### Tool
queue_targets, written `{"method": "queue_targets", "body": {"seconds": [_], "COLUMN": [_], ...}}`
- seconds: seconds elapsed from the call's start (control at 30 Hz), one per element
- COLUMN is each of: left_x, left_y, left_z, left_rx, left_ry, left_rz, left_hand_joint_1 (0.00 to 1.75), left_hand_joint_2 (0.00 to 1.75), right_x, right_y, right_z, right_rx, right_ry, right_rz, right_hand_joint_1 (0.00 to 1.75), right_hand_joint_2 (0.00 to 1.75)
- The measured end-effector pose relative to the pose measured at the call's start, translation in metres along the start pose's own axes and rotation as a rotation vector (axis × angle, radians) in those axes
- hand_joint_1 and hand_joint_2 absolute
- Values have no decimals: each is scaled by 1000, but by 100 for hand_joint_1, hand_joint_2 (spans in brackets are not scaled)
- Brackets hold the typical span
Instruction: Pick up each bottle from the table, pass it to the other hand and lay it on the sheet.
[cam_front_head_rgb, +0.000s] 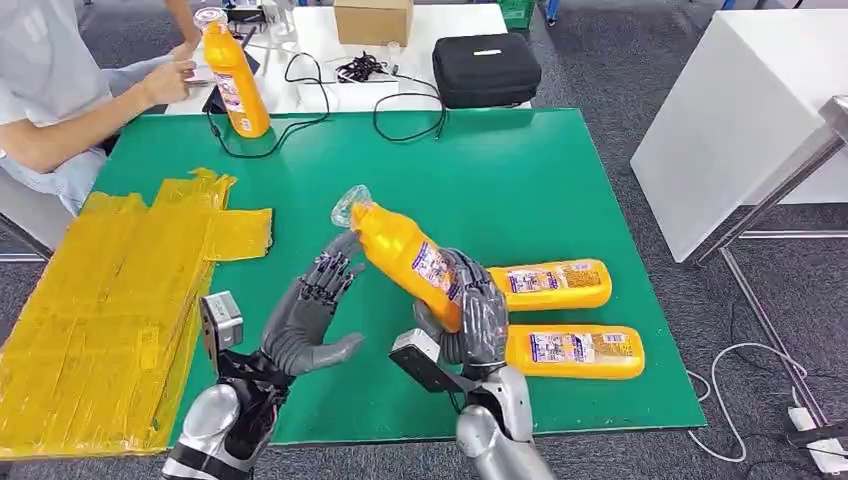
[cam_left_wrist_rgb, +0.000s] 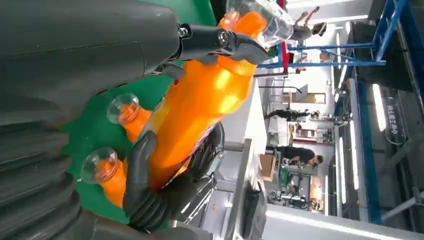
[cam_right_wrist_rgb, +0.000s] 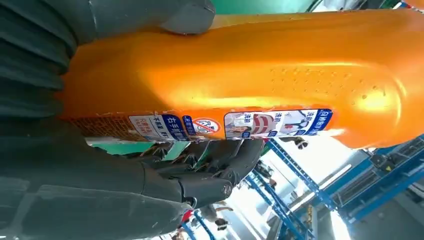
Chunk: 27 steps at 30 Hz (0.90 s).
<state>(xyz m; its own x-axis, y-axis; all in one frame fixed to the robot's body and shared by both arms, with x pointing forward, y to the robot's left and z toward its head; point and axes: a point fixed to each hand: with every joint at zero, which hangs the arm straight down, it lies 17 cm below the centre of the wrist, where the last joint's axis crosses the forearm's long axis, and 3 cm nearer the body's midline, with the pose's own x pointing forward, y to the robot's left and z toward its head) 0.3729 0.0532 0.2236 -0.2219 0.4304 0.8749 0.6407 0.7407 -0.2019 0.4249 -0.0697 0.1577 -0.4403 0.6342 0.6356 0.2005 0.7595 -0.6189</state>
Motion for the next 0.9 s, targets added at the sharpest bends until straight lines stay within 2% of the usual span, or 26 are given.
{"method": "queue_targets", "body": {"seconds": [0.3,0.53,0.9], "left_x": [3,0,-14], "left_y": [9,30,55], "left_z": [1,4,12], "left_rx": [35,105,175], "left_ry": [-9,-2,34], "left_rz": [35,105,130], "left_hand_joint_1": [0,0,0], "left_hand_joint_2": [175,175,175], "right_x": [15,37,45], "right_y": [2,13,9], "right_z": [-2,0,-2], "right_rx": [-13,-1,-21], "right_ry": [-29,-67,-87], "right_rz": [-6,-38,-64], "right_hand_joint_1": [175,175,175], "right_hand_joint_2": [175,175,175]}}
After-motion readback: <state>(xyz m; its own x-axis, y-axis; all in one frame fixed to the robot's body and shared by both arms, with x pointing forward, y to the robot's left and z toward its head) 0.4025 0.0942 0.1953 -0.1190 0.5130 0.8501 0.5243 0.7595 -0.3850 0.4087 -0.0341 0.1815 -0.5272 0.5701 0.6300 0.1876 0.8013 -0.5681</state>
